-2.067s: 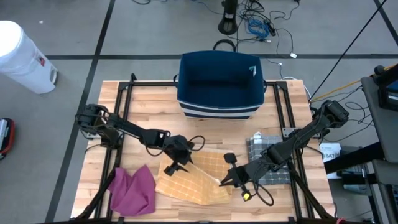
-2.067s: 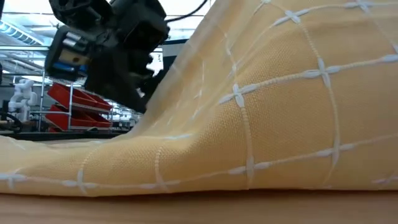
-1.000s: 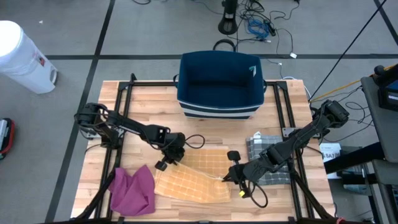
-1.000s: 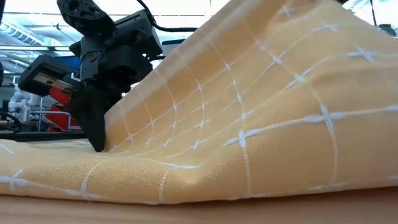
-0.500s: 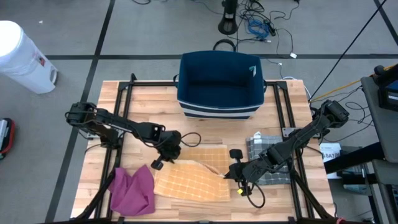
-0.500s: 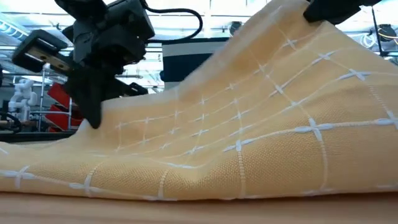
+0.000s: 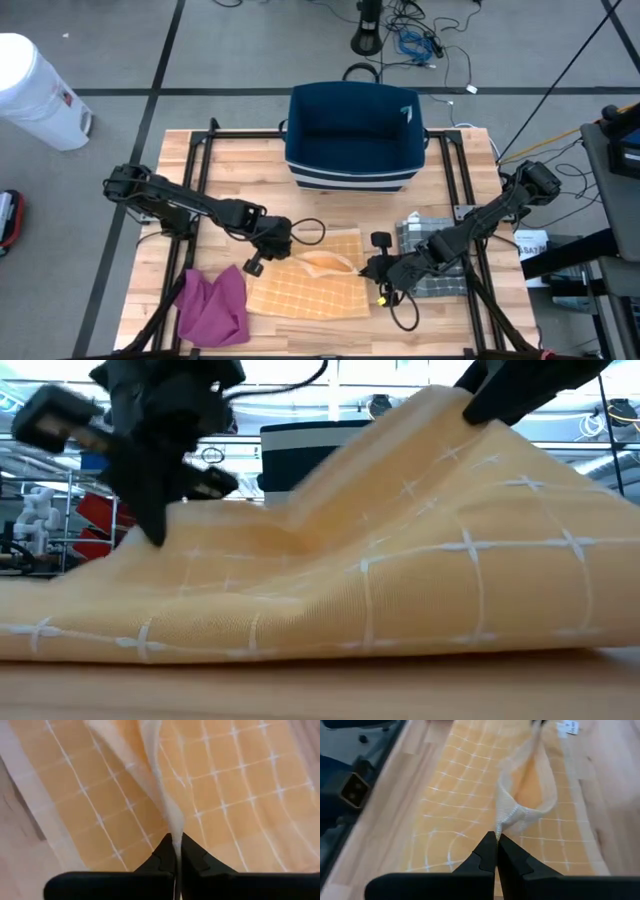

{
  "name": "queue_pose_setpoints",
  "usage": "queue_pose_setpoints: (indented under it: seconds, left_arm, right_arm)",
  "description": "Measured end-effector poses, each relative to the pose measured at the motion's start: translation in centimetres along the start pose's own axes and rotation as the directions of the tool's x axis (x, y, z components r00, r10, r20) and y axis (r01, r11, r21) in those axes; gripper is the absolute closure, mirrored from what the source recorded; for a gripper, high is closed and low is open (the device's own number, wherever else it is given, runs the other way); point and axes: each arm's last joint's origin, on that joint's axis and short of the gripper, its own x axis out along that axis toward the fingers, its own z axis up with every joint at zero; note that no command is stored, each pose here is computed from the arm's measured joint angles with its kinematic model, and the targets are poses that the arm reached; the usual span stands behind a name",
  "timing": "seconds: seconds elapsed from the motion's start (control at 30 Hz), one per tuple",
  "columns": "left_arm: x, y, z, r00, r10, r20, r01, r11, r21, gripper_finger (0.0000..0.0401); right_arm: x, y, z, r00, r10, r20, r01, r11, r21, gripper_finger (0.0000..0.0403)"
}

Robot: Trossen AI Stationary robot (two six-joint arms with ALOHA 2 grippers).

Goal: Fold towel
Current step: Fold the orange patterned towel

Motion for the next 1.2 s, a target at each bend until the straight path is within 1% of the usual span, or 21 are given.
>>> queue_pose_setpoints:
  seconds: [0.17, 0.33, 0.43, 0.5, 0.63, 0.73, 0.8, 0.9, 1.03, 1.2]
  left_arm:
    - [-2.1, -0.9, 1.7, 0.997, 0.014, -0.076, -0.016, 1.000, -0.025, 0.0400]
    - [-3.4, -1.4, 1.9, 0.985, 0.032, -0.171, -0.051, 0.993, -0.107, 0.0400]
    - [-3.2, -1.4, 1.4, 0.978, 0.034, -0.205, -0.066, 0.986, -0.153, 0.0400]
    - [-2.9, -1.4, 1.2, 0.975, 0.051, -0.217, -0.090, 0.981, -0.174, 0.0400]
    - [-2.7, -1.1, 0.8, 0.959, 0.144, -0.244, -0.187, 0.969, -0.163, 0.0400]
    - [-2.5, -0.6, 1.0, 0.957, 0.189, -0.222, -0.227, 0.960, -0.163, 0.0400]
    - [-2.3, -0.4, 1.1, 0.958, 0.192, -0.214, -0.229, 0.959, -0.166, 0.0400]
    - [-1.9, -0.1, 1.0, 0.955, 0.186, -0.233, -0.228, 0.959, -0.167, 0.0400]
    - [-0.9, 0.0, 0.8, 0.951, 0.145, -0.275, -0.197, 0.965, -0.175, 0.0400]
    - [-0.4, 0.0, 0.6, 0.944, 0.133, -0.302, -0.193, 0.965, -0.179, 0.0400]
  right_arm:
    - [0.1, -0.7, -0.3, 0.996, -0.086, -0.028, 0.085, 0.996, -0.009, 0.0403]
    - [0.2, -1.6, -0.5, 0.983, -0.178, -0.049, 0.178, 0.984, -0.019, 0.0403]
    - [0.3, -2.2, -0.4, 0.971, -0.237, -0.041, 0.238, 0.971, 0.015, 0.0403]
    - [0.5, -2.7, -0.4, 0.964, -0.262, -0.037, 0.264, 0.963, 0.059, 0.0403]
    - [1.2, -4.0, -1.9, 0.945, -0.315, -0.086, 0.325, 0.932, 0.158, 0.0403]
    - [1.7, -4.6, -3.2, 0.939, -0.324, -0.114, 0.341, 0.917, 0.208, 0.0403]
    - [1.9, -4.7, -3.8, 0.941, -0.319, -0.114, 0.337, 0.914, 0.224, 0.0403]
    - [2.0, -4.7, -4.0, 0.944, -0.314, -0.103, 0.330, 0.914, 0.236, 0.0403]
    - [2.1, -4.7, -4.0, 0.946, -0.313, -0.086, 0.324, 0.923, 0.206, 0.0403]
    - [2.3, -5.5, -3.9, 0.938, -0.334, -0.091, 0.345, 0.921, 0.180, 0.0403]
